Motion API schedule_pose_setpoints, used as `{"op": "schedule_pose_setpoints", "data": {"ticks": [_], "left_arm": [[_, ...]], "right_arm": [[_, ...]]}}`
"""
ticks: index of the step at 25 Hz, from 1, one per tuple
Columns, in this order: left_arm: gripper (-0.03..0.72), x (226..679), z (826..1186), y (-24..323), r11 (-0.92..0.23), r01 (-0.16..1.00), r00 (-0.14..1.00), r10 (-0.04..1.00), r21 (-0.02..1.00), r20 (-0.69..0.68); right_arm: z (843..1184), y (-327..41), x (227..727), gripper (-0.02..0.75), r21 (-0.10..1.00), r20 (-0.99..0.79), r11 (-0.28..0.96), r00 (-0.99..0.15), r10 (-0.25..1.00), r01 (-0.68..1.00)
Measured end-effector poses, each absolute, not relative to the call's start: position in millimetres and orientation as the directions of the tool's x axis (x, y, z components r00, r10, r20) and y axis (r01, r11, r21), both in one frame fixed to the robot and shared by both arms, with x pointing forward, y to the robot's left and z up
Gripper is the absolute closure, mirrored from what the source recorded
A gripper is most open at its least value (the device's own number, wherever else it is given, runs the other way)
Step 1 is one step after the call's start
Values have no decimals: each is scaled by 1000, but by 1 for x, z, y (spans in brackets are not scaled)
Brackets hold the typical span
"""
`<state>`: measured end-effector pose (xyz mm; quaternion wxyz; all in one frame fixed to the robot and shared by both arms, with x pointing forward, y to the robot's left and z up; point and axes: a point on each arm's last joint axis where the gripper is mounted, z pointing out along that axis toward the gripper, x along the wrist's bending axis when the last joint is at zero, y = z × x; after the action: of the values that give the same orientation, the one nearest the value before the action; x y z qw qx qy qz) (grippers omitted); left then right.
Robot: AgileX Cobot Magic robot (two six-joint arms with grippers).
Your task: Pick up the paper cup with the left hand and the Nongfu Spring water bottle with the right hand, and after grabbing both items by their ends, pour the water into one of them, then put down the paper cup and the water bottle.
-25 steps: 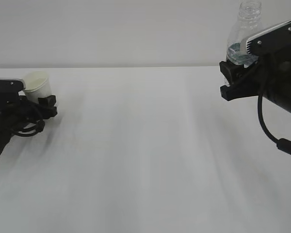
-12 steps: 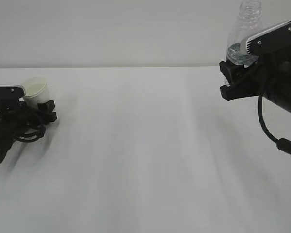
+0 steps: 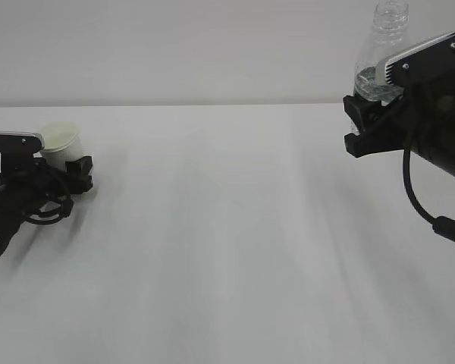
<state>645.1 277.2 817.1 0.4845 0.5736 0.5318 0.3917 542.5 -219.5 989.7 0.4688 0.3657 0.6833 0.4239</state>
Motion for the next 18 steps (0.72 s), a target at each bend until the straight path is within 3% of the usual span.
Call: {"op": "schedule_pose_setpoints", "data": {"ticks": [5, 18], "left_arm": [[108, 645, 818, 277, 36, 219, 130, 989, 975, -66], [101, 622, 821, 279, 50, 236, 108, 991, 971, -78]], "right_arm": [[990, -220, 543, 301, 922, -331, 373, -293, 897, 102], [990, -220, 543, 302, 922, -331, 373, -293, 897, 102]]}}
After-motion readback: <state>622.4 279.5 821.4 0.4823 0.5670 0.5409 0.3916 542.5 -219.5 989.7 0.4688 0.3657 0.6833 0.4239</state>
